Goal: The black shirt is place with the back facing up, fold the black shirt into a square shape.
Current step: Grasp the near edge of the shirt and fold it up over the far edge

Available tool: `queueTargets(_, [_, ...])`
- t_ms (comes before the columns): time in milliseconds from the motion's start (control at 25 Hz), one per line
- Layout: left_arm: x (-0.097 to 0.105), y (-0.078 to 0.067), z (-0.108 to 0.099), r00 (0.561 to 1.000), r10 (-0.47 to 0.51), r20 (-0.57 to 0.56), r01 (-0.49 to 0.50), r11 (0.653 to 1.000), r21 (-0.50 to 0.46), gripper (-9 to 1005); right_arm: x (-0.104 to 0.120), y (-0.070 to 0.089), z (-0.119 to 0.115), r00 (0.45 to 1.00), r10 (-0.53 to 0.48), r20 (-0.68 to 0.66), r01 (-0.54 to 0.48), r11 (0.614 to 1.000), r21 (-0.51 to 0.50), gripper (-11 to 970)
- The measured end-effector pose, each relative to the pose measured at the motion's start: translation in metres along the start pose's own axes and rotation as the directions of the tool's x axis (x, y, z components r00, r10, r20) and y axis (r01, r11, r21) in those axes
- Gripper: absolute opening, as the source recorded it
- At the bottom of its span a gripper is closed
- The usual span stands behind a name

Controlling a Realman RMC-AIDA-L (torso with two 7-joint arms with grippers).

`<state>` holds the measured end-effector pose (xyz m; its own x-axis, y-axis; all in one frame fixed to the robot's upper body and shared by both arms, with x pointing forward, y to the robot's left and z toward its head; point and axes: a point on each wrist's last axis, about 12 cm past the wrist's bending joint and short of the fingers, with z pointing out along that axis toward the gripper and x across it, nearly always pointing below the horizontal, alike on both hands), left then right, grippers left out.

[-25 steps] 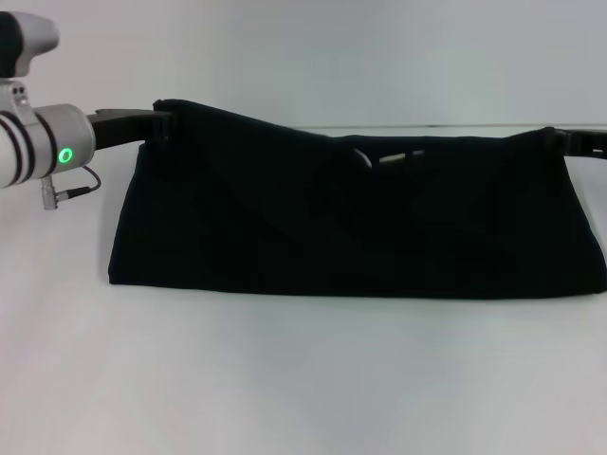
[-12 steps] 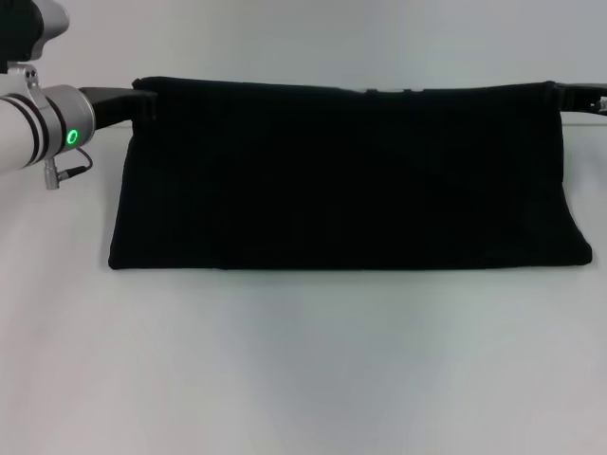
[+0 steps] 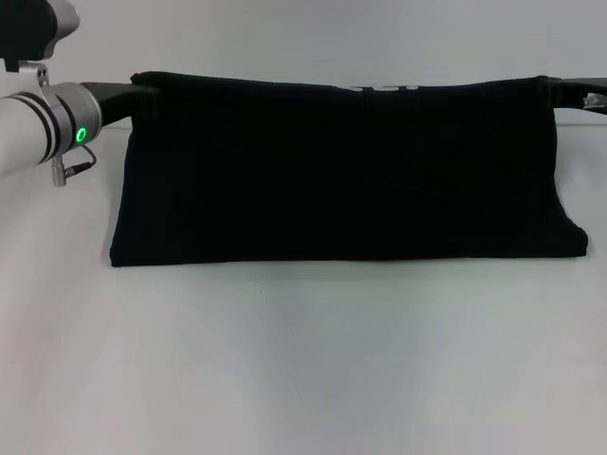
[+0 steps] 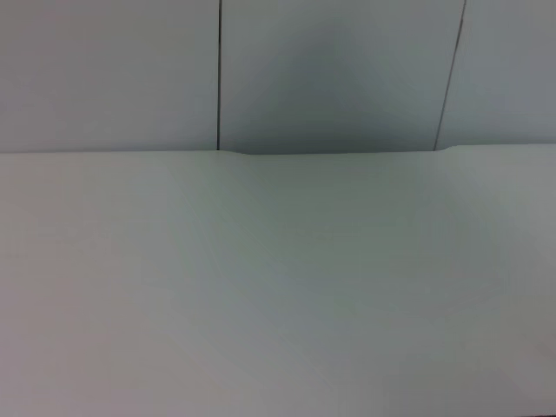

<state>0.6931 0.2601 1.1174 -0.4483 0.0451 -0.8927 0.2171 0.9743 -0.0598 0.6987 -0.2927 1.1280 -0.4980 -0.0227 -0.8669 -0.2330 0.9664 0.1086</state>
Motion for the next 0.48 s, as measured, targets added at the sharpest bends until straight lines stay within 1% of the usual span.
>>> queueTargets(200, [0.0009,-0.0001,0.0005,1.000,0.008,-0.002,-0.008,1.000,-0.008,11,0.0033,0.0010,0.0013,1.000,0.007,0.001,-0.007,1.000,0.009,34])
queueTargets(360, [0.0013,-0.0031,0.0018,1.000,0.021,-0.001,-0.021,1.000,-0.019,11,0.0067,-0.0005,0.0009,1.000,0.019,-0.002,-0.019,1.000,0.019,34])
queueTargets(480, [0.0027,-0.0074,0.0029,0.999,0.039,-0.002,-0.039,0.999,-0.018,11,0.0088,-0.0009,0.0005,1.000,0.018,-0.003,-0.018,1.000,0.023,110])
